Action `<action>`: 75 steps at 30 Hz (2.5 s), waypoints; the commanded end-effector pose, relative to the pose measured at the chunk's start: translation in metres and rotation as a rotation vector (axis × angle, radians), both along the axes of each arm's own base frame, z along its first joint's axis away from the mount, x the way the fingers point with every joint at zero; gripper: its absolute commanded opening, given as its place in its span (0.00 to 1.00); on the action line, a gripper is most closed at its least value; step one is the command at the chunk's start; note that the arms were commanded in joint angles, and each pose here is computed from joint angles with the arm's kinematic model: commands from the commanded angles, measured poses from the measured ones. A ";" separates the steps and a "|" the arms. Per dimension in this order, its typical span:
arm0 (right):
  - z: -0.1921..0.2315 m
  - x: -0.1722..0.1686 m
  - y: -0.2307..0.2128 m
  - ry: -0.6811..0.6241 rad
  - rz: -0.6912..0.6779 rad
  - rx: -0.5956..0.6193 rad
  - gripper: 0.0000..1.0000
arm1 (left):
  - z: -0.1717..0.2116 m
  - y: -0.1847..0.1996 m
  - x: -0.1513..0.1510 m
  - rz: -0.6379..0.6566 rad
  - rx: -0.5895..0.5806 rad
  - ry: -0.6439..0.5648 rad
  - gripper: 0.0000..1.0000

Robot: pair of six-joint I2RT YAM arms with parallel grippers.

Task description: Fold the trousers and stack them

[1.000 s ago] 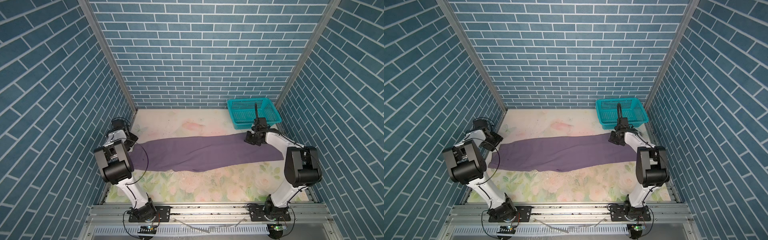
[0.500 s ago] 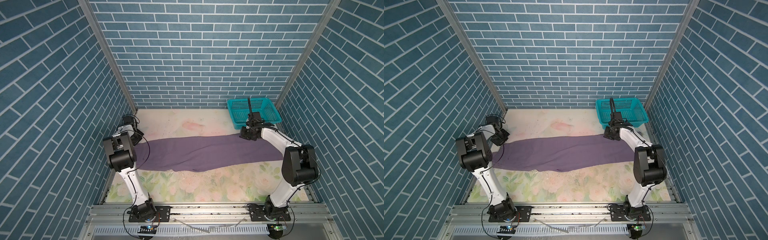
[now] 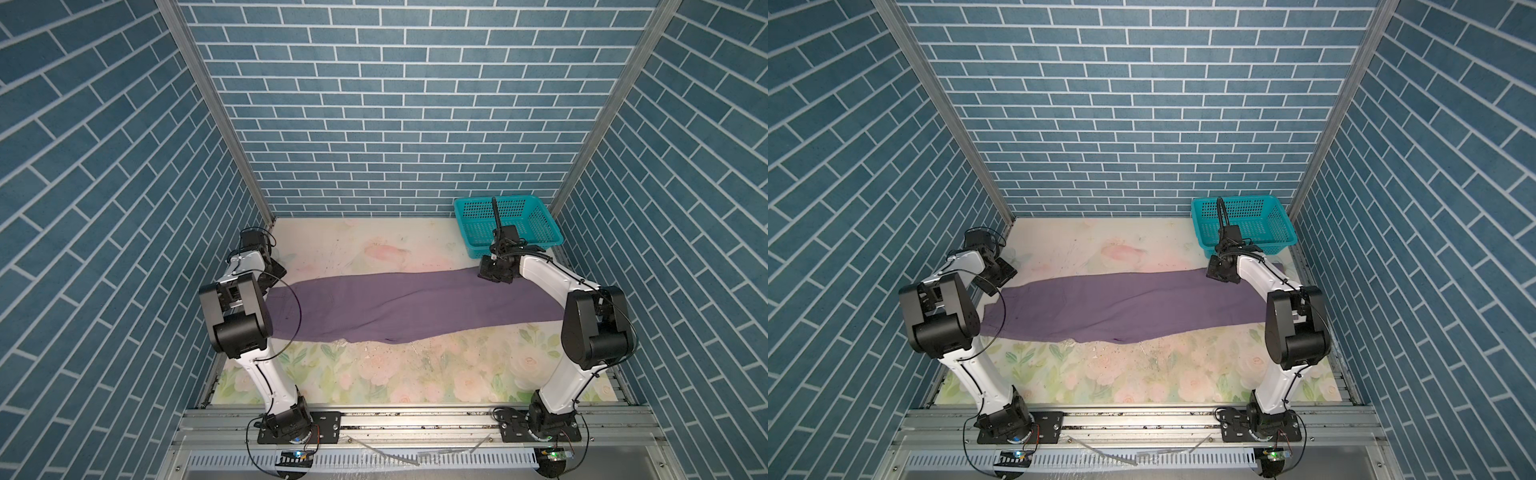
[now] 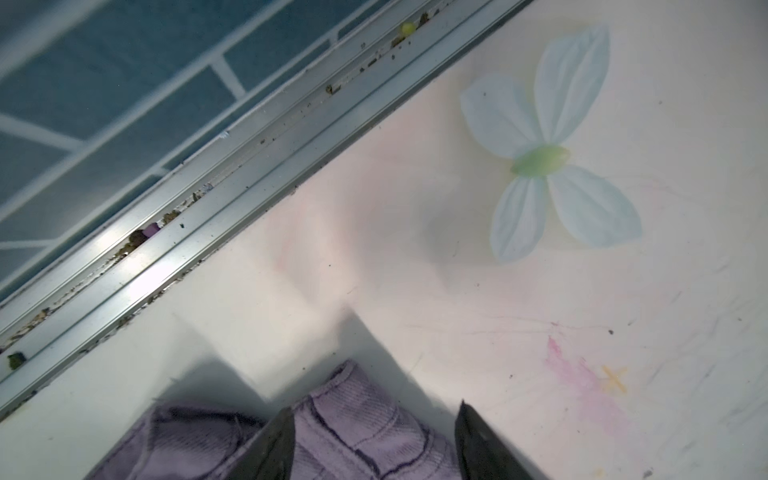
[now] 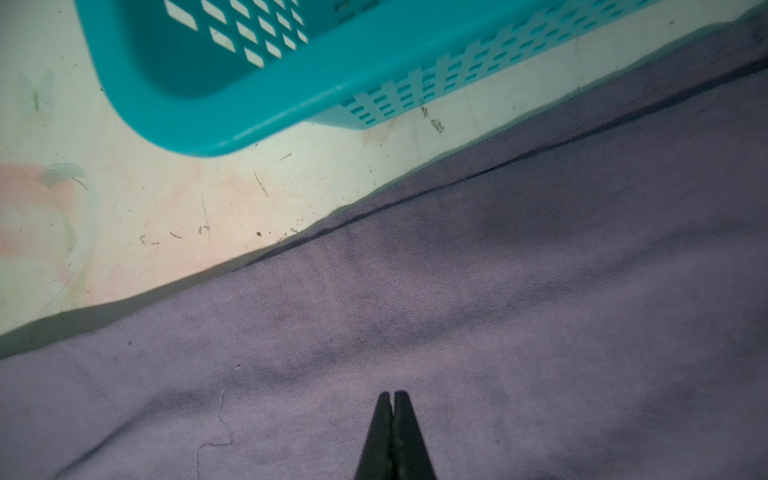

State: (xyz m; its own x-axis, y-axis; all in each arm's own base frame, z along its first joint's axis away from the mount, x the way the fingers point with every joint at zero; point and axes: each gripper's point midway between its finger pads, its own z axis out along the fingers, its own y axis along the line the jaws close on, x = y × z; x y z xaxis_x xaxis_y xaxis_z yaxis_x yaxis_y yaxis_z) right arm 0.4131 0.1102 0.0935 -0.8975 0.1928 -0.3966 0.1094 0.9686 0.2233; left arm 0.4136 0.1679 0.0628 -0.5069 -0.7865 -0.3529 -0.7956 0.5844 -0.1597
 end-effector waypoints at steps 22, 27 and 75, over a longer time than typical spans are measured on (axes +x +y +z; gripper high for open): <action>0.006 0.000 -0.002 -0.003 -0.009 -0.015 0.00 | -0.036 -0.012 -0.017 -0.020 -0.040 0.148 0.00; 0.003 0.001 0.001 -0.012 -0.007 0.009 0.00 | 0.021 -0.011 -0.036 -0.017 0.018 0.120 0.00; -0.009 -0.042 0.004 -0.007 0.074 0.039 0.00 | 0.083 0.009 -0.087 -0.023 0.330 0.301 0.76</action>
State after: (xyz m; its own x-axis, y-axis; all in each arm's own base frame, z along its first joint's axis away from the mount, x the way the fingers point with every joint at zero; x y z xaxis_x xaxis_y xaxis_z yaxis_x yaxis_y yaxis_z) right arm 0.3894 0.1165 0.0872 -0.8928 0.1688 -0.4176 0.0495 0.9583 0.2815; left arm 0.3222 0.2012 0.1105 -0.6063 -0.7067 -0.3646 -0.7952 0.5394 0.2770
